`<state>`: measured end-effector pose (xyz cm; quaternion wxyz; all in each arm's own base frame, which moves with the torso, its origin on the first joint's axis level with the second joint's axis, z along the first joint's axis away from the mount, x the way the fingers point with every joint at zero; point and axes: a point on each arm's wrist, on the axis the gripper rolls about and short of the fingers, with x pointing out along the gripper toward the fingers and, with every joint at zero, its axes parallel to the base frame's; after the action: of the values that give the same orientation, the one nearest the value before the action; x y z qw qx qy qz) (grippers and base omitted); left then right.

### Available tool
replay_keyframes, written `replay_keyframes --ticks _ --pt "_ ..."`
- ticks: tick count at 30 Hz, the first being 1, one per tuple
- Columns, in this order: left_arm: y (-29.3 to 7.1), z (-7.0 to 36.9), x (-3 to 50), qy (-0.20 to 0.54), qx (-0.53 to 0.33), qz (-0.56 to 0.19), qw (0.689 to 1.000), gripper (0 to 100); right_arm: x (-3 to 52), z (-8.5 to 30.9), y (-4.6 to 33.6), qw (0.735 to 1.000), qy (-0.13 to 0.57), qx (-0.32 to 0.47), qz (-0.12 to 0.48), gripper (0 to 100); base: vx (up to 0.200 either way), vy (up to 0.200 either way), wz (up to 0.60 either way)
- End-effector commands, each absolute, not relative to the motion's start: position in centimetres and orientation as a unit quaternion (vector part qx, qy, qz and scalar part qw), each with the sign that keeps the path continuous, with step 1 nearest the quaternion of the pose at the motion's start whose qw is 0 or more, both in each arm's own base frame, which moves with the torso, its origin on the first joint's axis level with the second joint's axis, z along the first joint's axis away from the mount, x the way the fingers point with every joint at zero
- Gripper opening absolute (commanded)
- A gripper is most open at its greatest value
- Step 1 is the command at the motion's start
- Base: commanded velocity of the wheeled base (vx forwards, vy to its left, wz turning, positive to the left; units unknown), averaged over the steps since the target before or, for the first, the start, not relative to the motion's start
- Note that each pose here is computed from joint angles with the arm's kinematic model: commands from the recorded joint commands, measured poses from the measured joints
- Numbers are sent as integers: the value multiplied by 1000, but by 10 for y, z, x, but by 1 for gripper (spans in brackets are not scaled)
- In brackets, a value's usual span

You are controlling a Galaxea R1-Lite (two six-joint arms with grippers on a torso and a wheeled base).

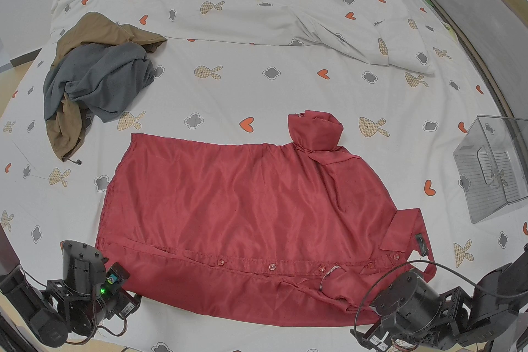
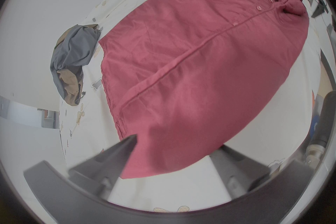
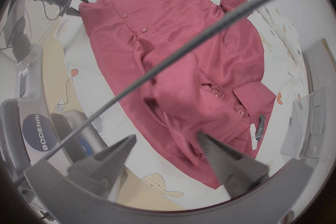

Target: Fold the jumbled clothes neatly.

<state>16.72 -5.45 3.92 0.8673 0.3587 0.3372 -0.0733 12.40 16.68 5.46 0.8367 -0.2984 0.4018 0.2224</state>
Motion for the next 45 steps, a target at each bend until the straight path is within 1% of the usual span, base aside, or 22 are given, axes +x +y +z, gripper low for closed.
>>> replay_keyframes --ticks 1,3,5,6,8,11,12,13,16,18,20,22,30,33,35,38,40,42,45 --pt "-56 49 170 304 347 -65 885 100 126 69 168 850 384 -267 242 100 0 0 0" --pt "-56 56 172 281 338 -58 896 100 125 84 167 861 366 -239 259 100 0 0 0" --pt "-56 70 174 244 326 -45 912 100 122 115 163 888 325 -177 274 100 0 0 0" --pt "-56 74 174 235 323 -41 916 100 120 122 162 893 314 -164 277 100 0 0 0" --pt "-54 88 176 206 313 -29 927 100 113 149 153 905 282 -124 294 100 0 0 0" --pt "-53 103 180 183 303 -16 935 100 102 186 138 906 254 -80 330 100 0 0 0" --pt "-52 105 180 181 302 -15 936 100 101 190 136 905 252 -74 334 100 0 0 0" --pt "-52 111 181 175 299 -11 938 100 96 206 128 901 249 -41 354 100 0 0 0" --pt "-53 127 184 162 277 -3 947 100 100 223 116 894 262 16 365 100 0 0 0" --pt "-52 130 184 160 273 -2 948 100 103 224 114 893 263 23 364 100 0 0 0" --pt "-52 143 177 155 269 -6 950 100 117 226 103 898 267 47 346 100 0 0 0" --pt "-52 148 172 151 269 -11 951 100 120 226 101 897 270 52 347 100 0 0 0" --pt "-56 168 142 114 266 -47 956 100 134 222 108 892 290 56 342 100 0 0 0" --pt "-57 169 144 121 268 -49 955 100 140 220 112 891 297 54 340 100 0 0 0" --pt "-60 162 155 146 267 -48 951 100 148 216 114 891 307 54 330 100 0 0 0" --pt "-64 157 178 169 221 -30 960 100 170 214 115 897 316 62 302 100 0 0 0" --pt "-70 167 207 167 151 -16 974 100 208 208 115 903 316 81 279 100 0 0 0" --pt "-72 177 231 159 90 -11 983 100 247 202 111 905 308 104 276 100 0 0 0" --pt "-76 192 256 172 18 -25 985 100 300 191 109 897 310 138 282 100 0 0 0"
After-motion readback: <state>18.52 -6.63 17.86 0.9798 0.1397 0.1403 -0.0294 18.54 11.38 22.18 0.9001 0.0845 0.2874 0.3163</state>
